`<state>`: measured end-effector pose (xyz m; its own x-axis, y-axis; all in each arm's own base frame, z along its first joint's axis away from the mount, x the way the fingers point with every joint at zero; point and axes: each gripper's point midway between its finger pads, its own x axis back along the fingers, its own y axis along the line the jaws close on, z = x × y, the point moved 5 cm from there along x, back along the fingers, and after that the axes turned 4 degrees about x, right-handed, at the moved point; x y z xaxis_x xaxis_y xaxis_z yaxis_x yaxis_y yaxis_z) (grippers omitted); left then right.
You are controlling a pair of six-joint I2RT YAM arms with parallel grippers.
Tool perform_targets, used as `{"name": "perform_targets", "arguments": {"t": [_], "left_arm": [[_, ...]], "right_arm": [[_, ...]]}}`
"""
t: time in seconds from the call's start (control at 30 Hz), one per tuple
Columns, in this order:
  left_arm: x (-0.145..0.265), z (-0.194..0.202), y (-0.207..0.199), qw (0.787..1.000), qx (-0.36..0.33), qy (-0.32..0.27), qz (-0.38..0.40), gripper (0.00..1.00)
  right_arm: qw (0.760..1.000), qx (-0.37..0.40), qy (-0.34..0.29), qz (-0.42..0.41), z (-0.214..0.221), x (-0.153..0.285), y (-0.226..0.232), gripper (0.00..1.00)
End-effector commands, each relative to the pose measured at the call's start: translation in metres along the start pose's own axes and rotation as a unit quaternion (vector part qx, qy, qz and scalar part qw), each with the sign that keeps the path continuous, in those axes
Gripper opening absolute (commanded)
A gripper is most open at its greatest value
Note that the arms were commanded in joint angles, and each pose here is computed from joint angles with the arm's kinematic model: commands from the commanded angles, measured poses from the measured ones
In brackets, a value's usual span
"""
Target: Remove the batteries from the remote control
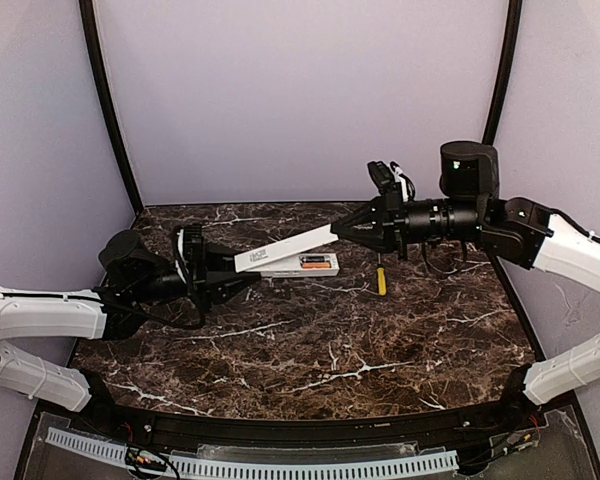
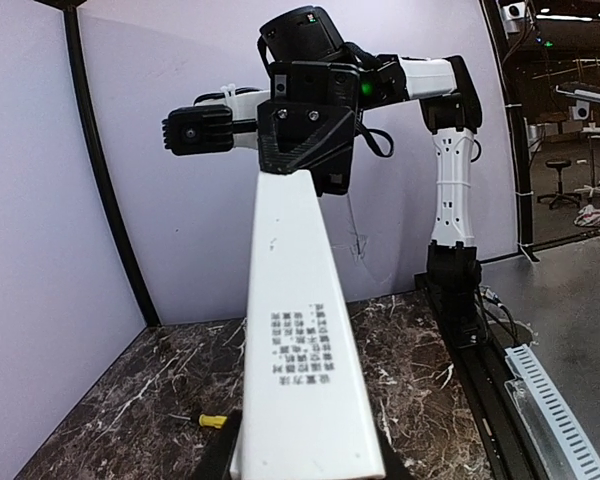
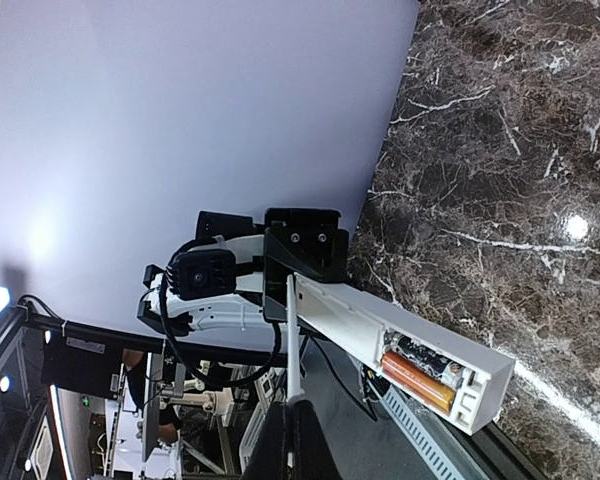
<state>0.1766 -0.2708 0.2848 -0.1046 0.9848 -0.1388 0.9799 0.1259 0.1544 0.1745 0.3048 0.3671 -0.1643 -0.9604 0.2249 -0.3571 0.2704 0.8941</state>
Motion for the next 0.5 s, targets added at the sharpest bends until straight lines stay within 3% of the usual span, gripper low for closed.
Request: {"name": "perform_targets", "arguments": {"t": [0.0, 0.47], "left_arm": [[0.004, -0.002, -0.004, 1.000, -0.012, -0.005, -0.001, 0.00], [0.010, -0.004, -0.006, 1.000, -0.004, 0.005, -0.011, 0.00]], "right_arm": [[0.998, 0.038, -0.046, -0.012, -0.019, 0.002, 0.016, 0.00], [0.992, 0.081, -0.089, -0.027, -0.039, 0.021, 0.028, 0.00]]}}
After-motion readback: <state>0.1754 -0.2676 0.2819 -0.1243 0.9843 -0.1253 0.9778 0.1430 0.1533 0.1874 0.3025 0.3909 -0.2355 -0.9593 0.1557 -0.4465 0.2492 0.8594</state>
